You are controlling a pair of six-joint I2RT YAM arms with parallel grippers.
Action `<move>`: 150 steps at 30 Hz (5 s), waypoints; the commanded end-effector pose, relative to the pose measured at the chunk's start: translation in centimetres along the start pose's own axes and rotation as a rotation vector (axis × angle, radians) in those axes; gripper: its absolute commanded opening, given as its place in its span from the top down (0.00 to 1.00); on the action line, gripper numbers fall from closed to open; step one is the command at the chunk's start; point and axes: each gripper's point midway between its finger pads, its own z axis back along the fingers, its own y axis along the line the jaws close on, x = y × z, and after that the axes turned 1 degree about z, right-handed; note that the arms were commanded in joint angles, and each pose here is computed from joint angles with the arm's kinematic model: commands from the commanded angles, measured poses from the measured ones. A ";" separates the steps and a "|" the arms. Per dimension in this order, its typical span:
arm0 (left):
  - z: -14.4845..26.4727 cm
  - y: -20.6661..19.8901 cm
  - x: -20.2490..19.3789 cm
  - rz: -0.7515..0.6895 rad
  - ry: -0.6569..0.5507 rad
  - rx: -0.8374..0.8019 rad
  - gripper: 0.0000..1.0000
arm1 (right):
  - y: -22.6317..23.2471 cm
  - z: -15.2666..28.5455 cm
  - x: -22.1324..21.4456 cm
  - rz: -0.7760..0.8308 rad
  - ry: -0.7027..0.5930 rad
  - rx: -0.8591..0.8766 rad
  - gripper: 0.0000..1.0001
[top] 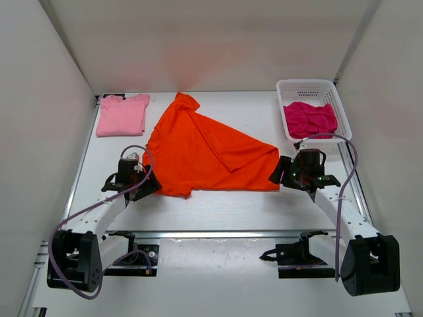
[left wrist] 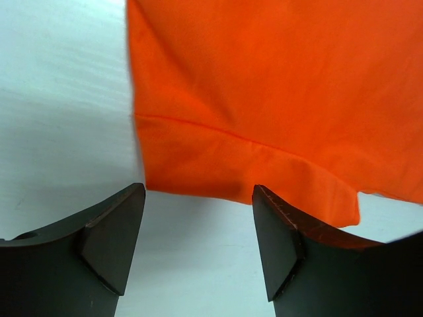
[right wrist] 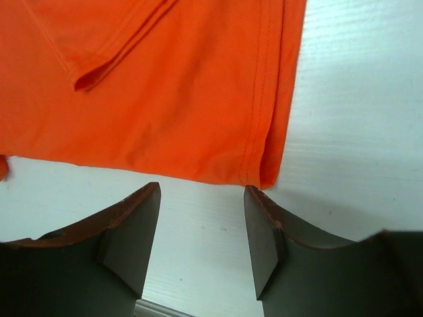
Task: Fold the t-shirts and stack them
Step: Flatten out the tshirt
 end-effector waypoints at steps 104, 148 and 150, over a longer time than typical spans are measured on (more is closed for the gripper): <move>25.6 -15.4 17.7 -0.104 -0.569 -0.607 1.00 | 7.3 16.8 14.0 0.141 -0.476 0.183 1.00; 5.8 -13.4 12.3 0.013 -0.206 -0.486 1.00 | 2.4 0.4 16.3 0.140 -0.188 -0.029 1.00; 3.9 -10.8 7.9 -0.013 -0.131 -0.382 1.00 | 0.4 -0.6 12.2 0.079 -0.117 -0.063 1.00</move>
